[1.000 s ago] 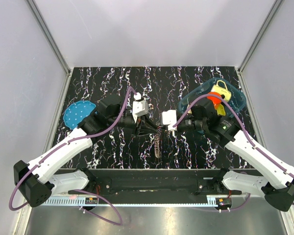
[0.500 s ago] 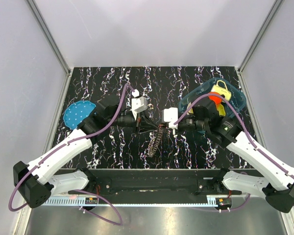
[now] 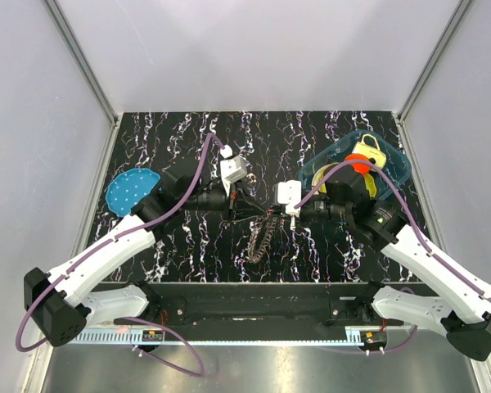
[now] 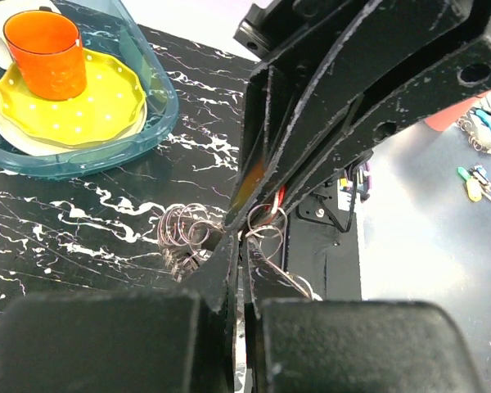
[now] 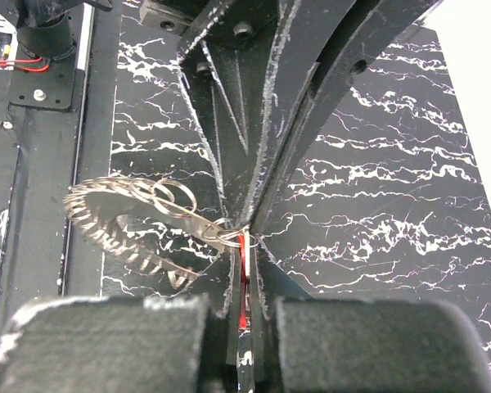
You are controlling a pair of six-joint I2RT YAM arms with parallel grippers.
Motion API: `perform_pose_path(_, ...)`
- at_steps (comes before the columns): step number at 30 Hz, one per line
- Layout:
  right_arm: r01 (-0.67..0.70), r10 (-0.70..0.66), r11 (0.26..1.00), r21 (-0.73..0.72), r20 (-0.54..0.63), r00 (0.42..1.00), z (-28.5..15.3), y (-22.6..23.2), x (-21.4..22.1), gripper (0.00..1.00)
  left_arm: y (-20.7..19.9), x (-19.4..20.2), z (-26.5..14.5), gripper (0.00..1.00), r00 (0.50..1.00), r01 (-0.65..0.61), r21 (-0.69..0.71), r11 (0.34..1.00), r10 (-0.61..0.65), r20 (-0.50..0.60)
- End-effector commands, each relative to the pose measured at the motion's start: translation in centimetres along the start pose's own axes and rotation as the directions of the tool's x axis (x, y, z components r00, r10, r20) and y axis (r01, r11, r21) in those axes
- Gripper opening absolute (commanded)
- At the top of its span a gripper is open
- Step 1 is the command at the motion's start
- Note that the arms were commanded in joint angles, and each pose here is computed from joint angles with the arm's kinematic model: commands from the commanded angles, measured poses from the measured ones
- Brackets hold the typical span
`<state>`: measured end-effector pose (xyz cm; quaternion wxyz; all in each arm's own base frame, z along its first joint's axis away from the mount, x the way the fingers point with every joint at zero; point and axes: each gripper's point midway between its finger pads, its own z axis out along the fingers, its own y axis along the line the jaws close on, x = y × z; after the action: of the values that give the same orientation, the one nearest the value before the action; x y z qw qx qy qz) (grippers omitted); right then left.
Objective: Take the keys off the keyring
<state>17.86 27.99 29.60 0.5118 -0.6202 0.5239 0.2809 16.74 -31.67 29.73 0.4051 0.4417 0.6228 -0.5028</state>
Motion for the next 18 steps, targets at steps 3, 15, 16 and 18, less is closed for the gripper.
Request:
perform_pose_path(3, 0.013, -0.015, 1.0, 0.024, 0.074, 0.997, -0.6, -0.3, -2.0, 0.0, 1.6, -2.2, 0.0, 0.0, 0.996, -0.014, -0.081, 0.997, 0.021, 0.087)
perform_pose_path(15, -0.002, 0.0, 1.0, 0.018, 0.077, 0.997, 0.0, 0.0, -1.4, 0.0, 2.1, -2.8, -0.2, 0.0, 0.994, 0.013, -0.118, 0.993, 0.0, 0.112)
perform_pose_path(16, -0.006, 0.005, 1.0, 0.016, 0.071, 0.997, 0.2, 0.0, -1.1, 0.0, 2.2, -2.9, -0.3, 0.0, 0.993, 0.014, -0.122, 0.992, 0.0, 0.117)
perform_pose_path(18, -0.006, 0.005, 1.0, 0.014, 0.069, 0.998, 0.3, 0.0, -0.9, 0.0, 2.2, -3.0, -0.3, 0.0, 0.993, 0.027, -0.123, 0.992, -0.012, 0.119)
